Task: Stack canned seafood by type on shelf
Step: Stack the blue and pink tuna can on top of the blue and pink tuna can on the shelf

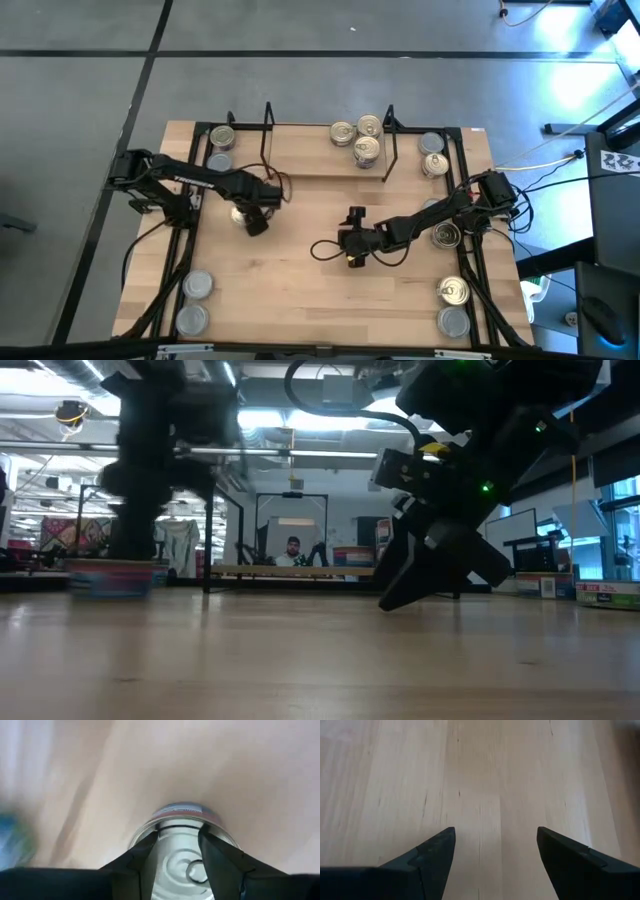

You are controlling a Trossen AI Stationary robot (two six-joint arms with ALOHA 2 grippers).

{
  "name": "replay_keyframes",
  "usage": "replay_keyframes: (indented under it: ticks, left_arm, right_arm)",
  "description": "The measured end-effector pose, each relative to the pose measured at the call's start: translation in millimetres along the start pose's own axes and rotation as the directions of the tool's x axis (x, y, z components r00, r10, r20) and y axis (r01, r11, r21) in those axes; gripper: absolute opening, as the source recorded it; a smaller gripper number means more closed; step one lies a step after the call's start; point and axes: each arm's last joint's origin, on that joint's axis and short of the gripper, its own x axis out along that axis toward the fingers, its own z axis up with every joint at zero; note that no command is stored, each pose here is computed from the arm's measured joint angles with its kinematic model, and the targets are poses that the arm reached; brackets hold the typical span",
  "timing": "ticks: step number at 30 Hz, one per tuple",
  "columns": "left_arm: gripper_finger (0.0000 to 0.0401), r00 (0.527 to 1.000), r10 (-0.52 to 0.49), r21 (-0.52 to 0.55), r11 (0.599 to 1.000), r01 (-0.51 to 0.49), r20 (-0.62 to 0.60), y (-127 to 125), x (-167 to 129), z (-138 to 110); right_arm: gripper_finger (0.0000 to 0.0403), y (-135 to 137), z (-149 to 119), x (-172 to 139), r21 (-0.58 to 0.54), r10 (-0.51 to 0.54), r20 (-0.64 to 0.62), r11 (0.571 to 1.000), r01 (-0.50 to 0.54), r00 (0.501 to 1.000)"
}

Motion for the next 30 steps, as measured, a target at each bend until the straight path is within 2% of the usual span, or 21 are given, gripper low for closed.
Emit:
replay_keyframes:
  ticks: [4,10,13,16,18,20,24,30]
  left_arm:
    - [0.0145,0.98,-0.113,0.075,0.992,0.102,0.162,-18,1,13]
    - [0.0145,0.941,-0.181,0.189,0.973,0.13,0.287,-43,17,33]
    - [0.0145,0.901,-0.233,0.274,0.952,0.135,0.365,-59,27,45]
    - [0.0145,0.842,-0.301,0.336,0.929,0.153,0.448,-74,31,54]
    - [0.0145,0.792,-0.348,0.368,0.914,0.168,0.502,-82,27,58]
    - [0.0145,0.764,-0.377,0.414,0.896,0.159,0.523,-87,21,58]
    - [0.0145,0.702,-0.405,0.465,0.877,0.118,0.586,-94,-11,56]
    - [0.0145,0.708,-0.403,0.496,0.864,0.085,0.58,-87,-24,40]
  right_arm:
    - [0.0279,0,0,0,-0.001,0.0,0.0,1.0,0.0,1.0]
    - [0.0279,0,-1,0,-0.005,0.0,-0.006,1.0,0.0,1.0]
    - [0.0279,0,0,0,-0.004,0.0,-0.004,1.0,0.0,1.0]
    - [0.0279,0,0,0,-0.003,0.0,-0.001,1.0,0.0,1.0]
    - [0.0279,0,0,0,-0.001,0.0,0.001,1.0,0.0,1.0]
    - [0.0279,0,1,0,0.003,0.0,0.009,1.0,0.0,1.0]
    - [0.0279,0,4,0,0.017,0.0,0.04,1.0,-0.001,0.999]
    - [0.0279,1,9,0,0.005,0.043,0.091,0.999,-0.043,0.995]
